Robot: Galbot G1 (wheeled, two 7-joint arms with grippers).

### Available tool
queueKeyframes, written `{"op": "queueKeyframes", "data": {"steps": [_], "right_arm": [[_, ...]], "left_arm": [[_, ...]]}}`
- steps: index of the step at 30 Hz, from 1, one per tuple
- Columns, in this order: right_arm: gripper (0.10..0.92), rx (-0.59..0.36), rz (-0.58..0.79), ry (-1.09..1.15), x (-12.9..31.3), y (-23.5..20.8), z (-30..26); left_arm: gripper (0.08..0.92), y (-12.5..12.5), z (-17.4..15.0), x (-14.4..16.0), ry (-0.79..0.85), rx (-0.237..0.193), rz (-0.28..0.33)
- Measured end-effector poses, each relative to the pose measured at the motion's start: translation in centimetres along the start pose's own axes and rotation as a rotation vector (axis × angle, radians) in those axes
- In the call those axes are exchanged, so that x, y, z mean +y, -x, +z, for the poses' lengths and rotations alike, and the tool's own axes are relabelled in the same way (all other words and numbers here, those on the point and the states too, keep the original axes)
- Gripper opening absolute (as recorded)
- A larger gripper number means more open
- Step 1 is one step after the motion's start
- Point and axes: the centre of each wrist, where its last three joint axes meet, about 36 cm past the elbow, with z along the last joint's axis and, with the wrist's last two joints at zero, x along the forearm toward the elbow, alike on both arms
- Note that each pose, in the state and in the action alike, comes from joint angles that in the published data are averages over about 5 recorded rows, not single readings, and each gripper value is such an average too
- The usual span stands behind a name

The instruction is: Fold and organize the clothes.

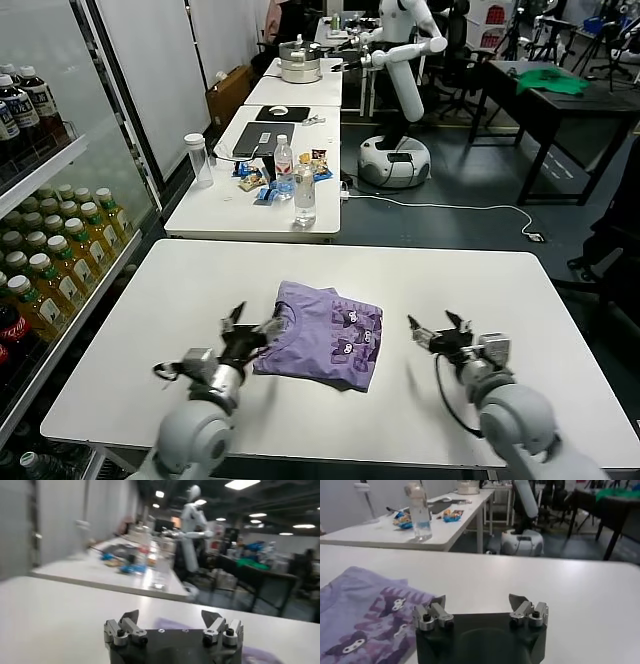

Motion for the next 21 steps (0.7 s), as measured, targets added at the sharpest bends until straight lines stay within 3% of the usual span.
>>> {"op": "queueKeyframes", "data": {"steps": [6, 15, 21], "right_arm": [[0.823, 0.037, -0.024, 0.055, 3.6, 3.0, 1.9], [0.807, 0.068, -0.054, 0.092, 7.4, 6.4, 2.7], [0.655, 0.067, -0.05, 0.1, 8.0, 8.1, 2.4]], "left_arm": [[0.823, -1.2, 0.1, 2.6, 0.038, -0.028, -0.079], [0.823, -2.1, -0.1, 4.5, 0.081, -0.05, -0.126], [0.823, -2.5, -0.1, 5.1, 0.094, -0.055, -0.141]]}}
